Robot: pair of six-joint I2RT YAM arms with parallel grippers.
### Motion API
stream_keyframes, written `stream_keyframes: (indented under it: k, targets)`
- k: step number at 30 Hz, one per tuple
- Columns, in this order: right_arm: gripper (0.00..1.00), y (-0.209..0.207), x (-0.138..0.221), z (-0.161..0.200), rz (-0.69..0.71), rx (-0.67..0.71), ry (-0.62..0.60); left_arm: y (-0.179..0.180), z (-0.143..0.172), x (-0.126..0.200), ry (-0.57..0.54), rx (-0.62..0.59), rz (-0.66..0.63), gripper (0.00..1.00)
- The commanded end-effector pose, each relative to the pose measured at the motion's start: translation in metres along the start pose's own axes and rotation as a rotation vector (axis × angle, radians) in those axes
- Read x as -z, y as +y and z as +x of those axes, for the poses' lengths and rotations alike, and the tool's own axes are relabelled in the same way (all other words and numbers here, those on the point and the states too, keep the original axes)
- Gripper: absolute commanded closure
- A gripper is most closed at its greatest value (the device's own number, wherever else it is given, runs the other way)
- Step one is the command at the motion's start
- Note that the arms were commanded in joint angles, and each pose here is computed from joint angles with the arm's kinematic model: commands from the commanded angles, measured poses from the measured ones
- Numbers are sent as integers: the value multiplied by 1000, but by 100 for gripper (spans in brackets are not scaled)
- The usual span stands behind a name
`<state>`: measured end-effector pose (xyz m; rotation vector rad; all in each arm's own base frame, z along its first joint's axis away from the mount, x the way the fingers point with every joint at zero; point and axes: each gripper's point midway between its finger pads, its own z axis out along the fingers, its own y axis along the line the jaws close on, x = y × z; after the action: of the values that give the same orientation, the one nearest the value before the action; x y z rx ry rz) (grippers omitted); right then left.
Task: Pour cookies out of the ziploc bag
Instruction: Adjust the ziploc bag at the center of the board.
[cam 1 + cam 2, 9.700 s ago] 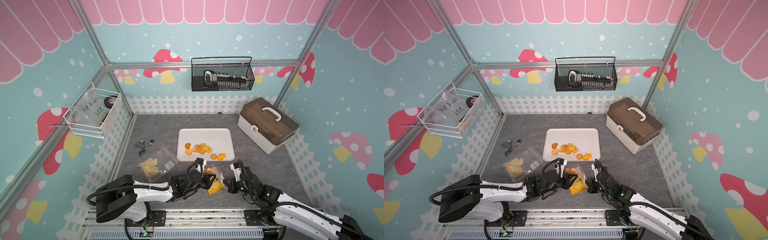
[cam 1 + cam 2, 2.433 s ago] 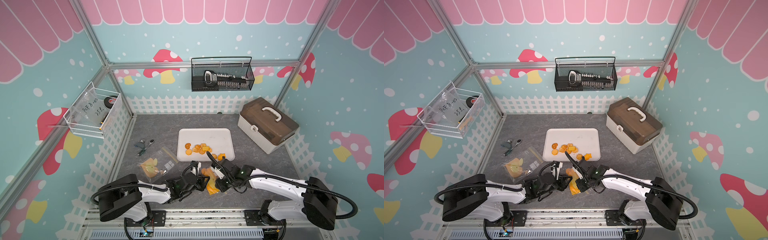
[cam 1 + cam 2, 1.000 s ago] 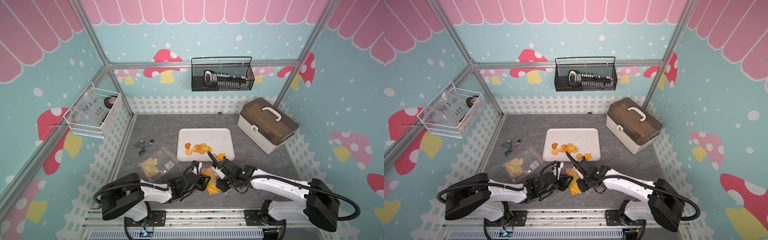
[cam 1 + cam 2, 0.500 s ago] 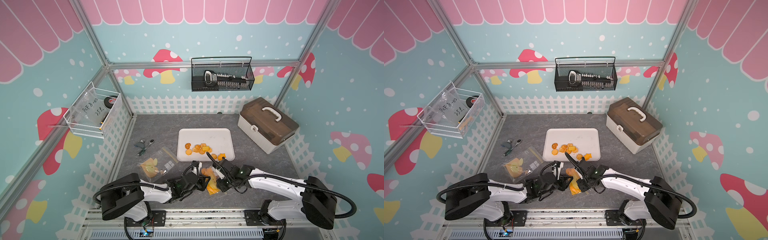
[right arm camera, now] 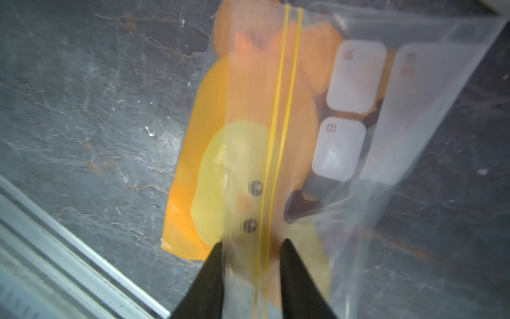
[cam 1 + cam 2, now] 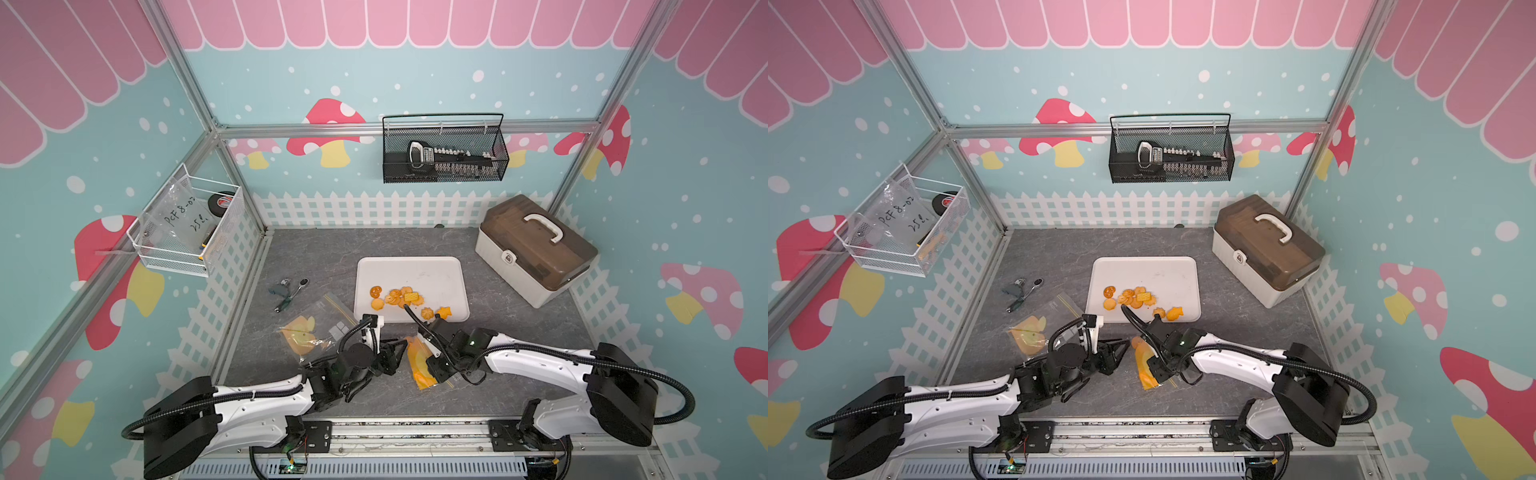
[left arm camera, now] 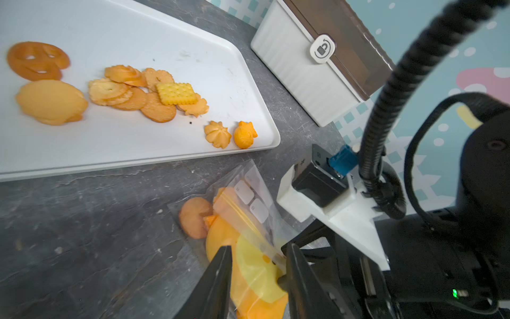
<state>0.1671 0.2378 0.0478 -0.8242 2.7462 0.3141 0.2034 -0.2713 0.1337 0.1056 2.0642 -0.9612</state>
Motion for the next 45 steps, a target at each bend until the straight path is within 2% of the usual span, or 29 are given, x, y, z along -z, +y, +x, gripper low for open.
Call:
stream_keyframes:
  k: [1, 6, 17, 23, 27, 34, 40, 45]
  targets:
    - [100, -15, 10, -9, 103, -3, -28, 24, 6, 8, 15, -23, -86, 63]
    - [100, -13, 40, -24, 85, -18, -137, 29, 2, 17, -2, -18, -93, 63]
    - [100, -16, 138, -72, 69, -5, -355, 26, -6, 25, -19, -14, -83, 63]
    - [100, -5, 177, -92, 29, 23, -410, 25, -10, 27, -30, -12, -79, 63]
    - [100, 17, 168, -99, -89, 31, -408, 26, -12, 30, -36, -12, -82, 63]
    - [100, 46, 102, -87, -289, -32, -340, 31, -8, 29, -27, -3, -90, 63]
    - [100, 32, 60, -62, -245, -78, -273, 25, 0, 16, -5, 28, -47, 63]
    - [100, 24, 51, -50, -221, -88, -264, 13, 12, -8, 42, 40, 4, 63]
